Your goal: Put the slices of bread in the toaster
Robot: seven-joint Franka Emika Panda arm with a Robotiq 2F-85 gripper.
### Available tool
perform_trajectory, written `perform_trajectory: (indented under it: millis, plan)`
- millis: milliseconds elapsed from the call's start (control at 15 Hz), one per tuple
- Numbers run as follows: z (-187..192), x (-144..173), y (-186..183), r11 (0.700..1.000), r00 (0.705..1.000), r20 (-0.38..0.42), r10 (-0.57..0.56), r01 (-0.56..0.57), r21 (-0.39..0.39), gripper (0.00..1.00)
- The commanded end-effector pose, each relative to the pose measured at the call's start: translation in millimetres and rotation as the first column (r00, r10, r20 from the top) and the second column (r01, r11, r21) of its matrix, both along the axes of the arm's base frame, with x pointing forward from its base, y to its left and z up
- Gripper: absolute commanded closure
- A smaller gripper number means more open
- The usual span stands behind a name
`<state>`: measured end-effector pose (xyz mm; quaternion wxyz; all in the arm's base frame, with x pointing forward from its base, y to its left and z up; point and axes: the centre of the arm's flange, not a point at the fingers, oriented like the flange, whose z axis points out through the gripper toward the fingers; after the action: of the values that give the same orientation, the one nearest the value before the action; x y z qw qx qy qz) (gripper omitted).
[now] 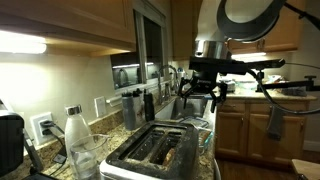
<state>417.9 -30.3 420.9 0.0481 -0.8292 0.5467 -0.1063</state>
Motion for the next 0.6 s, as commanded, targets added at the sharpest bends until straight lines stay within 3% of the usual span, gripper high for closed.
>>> perform_trajectory:
  millis: [0,533]
  plan:
    - [-8.5,-12.8,-24.4,0.996,0.996,0.003,-0.088,0.088,-0.024,0.0]
    - [-35.9,-7.4,-93.3,0.976,0.976,-0.022,-0.215,0.215,-0.028,0.0]
